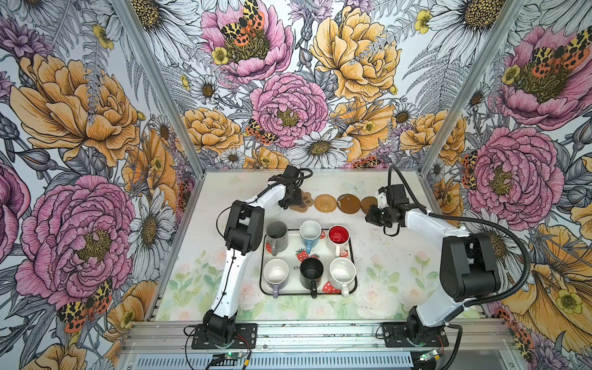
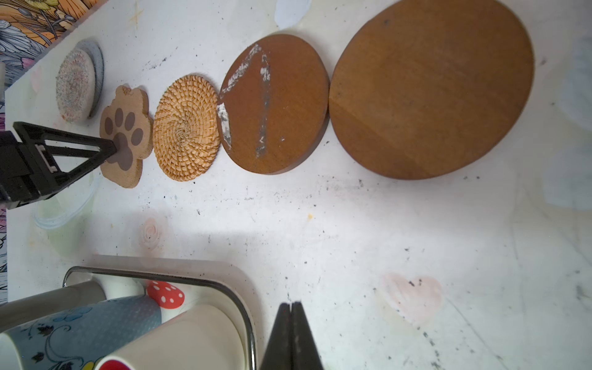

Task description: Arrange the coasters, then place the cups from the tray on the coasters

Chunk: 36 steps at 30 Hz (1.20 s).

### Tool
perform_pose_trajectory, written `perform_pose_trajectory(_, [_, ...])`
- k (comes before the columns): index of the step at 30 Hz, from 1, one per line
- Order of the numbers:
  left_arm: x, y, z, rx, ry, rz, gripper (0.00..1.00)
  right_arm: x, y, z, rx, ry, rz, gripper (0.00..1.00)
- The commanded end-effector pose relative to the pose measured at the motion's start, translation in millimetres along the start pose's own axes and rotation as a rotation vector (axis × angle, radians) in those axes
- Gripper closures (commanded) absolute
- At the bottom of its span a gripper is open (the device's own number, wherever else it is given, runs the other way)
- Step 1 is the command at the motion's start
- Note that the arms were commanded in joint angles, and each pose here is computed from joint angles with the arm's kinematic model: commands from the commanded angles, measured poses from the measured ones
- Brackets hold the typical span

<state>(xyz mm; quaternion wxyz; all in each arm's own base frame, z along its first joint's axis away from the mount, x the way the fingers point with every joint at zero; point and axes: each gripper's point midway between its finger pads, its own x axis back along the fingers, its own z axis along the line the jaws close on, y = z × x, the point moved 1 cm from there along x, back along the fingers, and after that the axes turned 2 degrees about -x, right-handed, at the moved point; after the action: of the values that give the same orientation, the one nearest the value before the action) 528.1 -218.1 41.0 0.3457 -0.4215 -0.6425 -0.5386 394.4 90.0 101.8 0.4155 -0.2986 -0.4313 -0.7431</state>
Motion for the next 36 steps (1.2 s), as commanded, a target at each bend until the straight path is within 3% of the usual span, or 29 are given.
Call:
perform_pose_trajectory(1, [-1, -10, -4, 0.020, -0.020, 0.027, 0.41, 10, 7, 11, 0.006, 0.035, -0.040, 1.00])
perform_pose_trajectory(18, [18, -9, -8, 0.023, -0.035, 0.011, 0.41, 13, 7, 14, 0.003, 0.049, -0.046, 0.99])
perform_pose_trajectory(29, [65, 24, -2, -0.001, -0.003, -0.114, 0.40, 17, 10, 22, -0.005, 0.075, -0.051, 0.99])
perform_pose_trajectory(36, [84, 60, 20, -0.017, 0.094, -0.224, 0.40, 20, 13, 32, 0.000, 0.100, -0.055, 0.99])
